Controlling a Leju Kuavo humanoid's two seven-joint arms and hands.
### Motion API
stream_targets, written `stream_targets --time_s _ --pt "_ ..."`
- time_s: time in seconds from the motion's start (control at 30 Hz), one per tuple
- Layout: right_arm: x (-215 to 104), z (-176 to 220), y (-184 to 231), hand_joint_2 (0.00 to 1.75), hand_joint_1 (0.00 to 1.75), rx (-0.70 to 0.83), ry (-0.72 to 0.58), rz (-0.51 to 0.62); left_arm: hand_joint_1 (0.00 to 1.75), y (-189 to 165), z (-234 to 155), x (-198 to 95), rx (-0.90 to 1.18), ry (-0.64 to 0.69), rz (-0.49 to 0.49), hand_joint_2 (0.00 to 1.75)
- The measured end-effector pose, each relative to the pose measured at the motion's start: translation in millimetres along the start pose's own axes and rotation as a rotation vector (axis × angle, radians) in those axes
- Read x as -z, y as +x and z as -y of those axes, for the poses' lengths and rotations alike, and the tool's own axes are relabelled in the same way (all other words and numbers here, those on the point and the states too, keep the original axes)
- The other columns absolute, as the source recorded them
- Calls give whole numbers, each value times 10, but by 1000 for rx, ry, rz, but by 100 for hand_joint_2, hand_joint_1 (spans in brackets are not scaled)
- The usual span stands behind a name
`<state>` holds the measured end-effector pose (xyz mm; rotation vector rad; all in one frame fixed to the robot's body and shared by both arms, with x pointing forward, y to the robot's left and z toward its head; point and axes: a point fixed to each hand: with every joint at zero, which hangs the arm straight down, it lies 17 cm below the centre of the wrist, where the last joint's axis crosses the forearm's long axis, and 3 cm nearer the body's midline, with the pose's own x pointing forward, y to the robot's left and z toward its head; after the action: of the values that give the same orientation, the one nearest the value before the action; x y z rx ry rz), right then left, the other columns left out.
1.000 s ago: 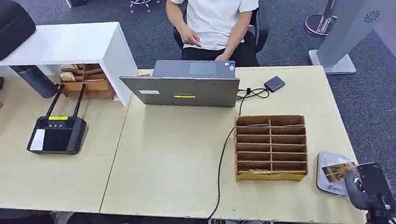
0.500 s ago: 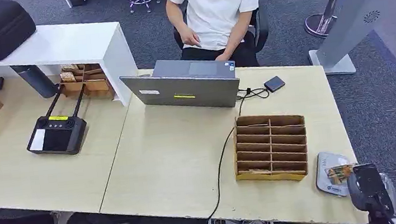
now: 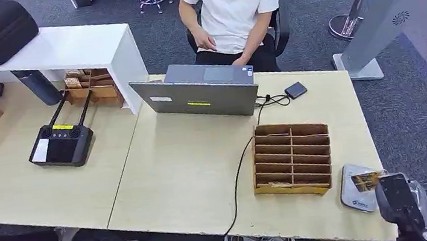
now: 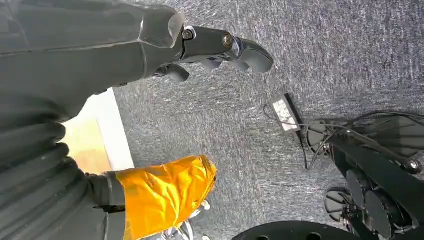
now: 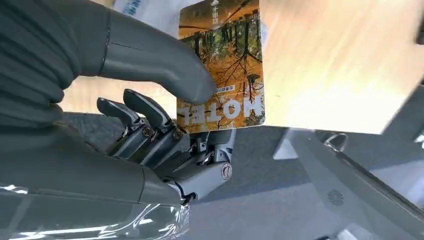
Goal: Pass the card to the sensor for recognition and then transmit it.
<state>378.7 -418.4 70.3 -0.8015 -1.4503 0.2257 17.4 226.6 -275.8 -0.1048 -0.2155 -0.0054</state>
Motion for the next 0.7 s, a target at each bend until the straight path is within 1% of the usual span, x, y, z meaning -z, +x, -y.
stream_targets --time_s 0.13,0.3,0.53,0.7 --pt "47 117 302 175 175 25 -36 81 0 5 15 -2 1 -4 7 175" --pt "92 231 564 175 175 48 -69 144 0 5 21 -3 2 -6 7 175" --pt "241 303 1144 175 175 91 -96 291 0 19 36 -2 16 -15 9 175" --pt "259 310 1252 175 175 98 -97 316 0 15 38 -3 23 -16 9 175"
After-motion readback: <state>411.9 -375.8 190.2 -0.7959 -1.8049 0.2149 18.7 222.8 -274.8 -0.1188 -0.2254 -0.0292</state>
